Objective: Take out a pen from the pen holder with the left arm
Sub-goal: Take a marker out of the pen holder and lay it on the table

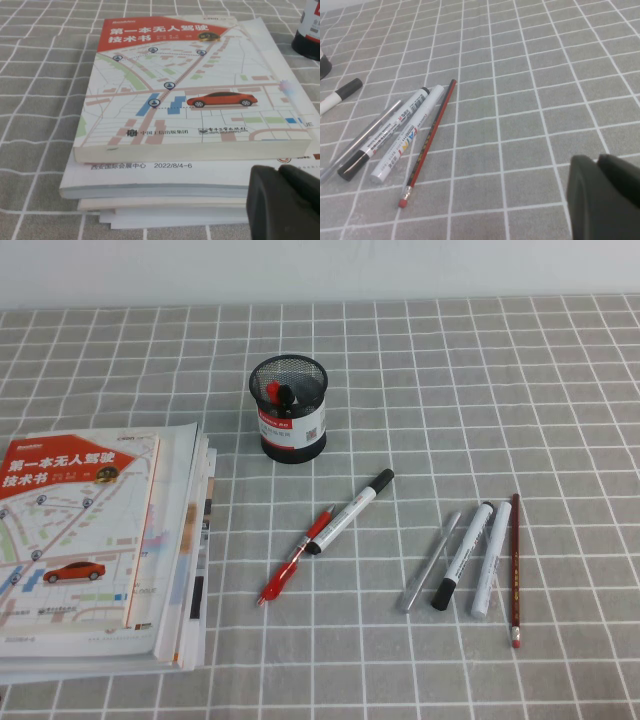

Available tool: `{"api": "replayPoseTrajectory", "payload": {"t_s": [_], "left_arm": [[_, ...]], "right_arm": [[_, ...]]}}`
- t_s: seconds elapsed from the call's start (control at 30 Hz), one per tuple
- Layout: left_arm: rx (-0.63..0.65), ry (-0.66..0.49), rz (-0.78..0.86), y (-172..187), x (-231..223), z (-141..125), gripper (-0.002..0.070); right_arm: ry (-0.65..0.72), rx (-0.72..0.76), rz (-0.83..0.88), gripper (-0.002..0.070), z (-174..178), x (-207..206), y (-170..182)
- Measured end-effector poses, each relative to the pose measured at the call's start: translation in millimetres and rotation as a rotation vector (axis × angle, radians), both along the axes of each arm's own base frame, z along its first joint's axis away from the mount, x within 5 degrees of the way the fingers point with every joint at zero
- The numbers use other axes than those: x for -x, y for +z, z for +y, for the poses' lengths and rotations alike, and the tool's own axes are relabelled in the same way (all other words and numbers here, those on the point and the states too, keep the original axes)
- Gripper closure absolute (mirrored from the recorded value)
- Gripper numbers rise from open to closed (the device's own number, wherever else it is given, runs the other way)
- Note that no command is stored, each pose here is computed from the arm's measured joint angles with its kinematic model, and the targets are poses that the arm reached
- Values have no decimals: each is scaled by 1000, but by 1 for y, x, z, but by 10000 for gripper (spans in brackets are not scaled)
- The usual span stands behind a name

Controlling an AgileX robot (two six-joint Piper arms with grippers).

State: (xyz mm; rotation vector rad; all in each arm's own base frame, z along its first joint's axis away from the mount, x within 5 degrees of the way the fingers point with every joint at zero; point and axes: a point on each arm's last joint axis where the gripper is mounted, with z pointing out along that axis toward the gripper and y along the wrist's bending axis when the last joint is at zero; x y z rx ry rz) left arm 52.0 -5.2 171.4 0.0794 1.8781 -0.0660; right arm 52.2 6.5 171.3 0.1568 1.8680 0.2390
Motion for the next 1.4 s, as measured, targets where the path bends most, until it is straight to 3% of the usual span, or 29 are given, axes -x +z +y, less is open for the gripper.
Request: {"api": "replayPoseTrajectory", "payload": {"t_s": [1.13,1.23,1.4], "left_arm": [[-32,3,-9,1,0,1,677],[94,11,-50,5,-1,-1,677],[519,45,-123,17,-3,-6,677]], "right_arm": [[0,0,0,689,0,0,0],[0,0,0,689,0,0,0],[0,0,0,689,0,0,0]]}}
